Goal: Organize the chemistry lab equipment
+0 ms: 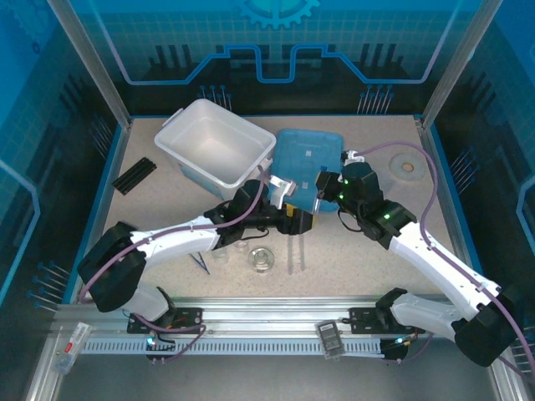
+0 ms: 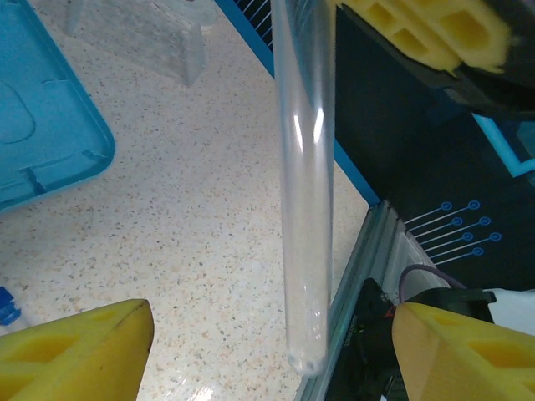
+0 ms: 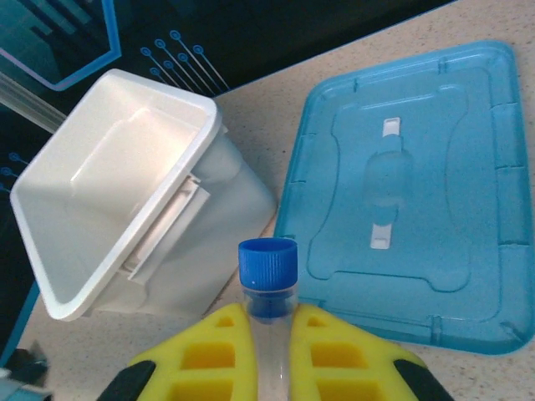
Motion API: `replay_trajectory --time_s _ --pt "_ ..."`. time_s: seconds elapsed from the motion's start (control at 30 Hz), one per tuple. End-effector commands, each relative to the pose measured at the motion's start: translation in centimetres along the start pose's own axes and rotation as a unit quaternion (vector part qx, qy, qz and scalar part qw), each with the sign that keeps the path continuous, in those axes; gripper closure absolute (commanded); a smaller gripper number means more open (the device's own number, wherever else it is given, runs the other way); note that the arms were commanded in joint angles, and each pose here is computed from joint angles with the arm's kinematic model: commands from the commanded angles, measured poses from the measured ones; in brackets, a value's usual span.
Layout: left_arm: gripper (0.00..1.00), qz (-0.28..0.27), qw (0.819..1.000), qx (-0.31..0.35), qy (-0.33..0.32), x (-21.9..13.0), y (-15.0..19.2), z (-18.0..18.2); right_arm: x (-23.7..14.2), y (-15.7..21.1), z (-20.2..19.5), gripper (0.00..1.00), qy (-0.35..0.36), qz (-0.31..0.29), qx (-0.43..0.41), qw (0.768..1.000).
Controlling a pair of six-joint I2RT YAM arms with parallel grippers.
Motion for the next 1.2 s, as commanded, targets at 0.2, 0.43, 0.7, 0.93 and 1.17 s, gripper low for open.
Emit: replay_trajectory --time_s 0.2,0.43,0.7,0.93,1.17 --pt "0.33 -0.028 0.999 -0.009 0.038 0.6 -2.2 -1.4 -0.3 -0.2 1.9 0.91 -0.042 -0.02 0.041 0.998" --pt "0.46 -0.031 0.999 -0.008 0.035 0.6 -2.4 -1.3 0.0 0.2 1.8 0.91 -0.038 -0.017 0.046 0.998" --pt "0.64 -0.03 0.999 -0.004 0.031 0.2 -2.2 -1.3 0.1 0.7 1.1 0.91 -0.034 -0.018 0.05 0.998" --pt "0.81 -0.03 0.999 0.009 0.01 -0.3 -2.1 -0.8 0.0 1.0 0.8 0.9 -0.033 -0.016 0.05 0.998" --pt "0.85 -0.017 1.0 0.025 -0.001 -0.6 -1.8 -0.4 -0.2 1.2 0.7 0.89 -0.035 -0.013 0.051 0.998"
Point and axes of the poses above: each hand's point on the last joint's axis, 136 mm out from that joint toward the fingers, its own x axis out along the fingers, its own z axis along the line the jaws close on, y = z × x, the point moved 1 cm from there along -x, back along the fingers, and after that the axes turned 12 degrees about x, right-handed, at the moved point
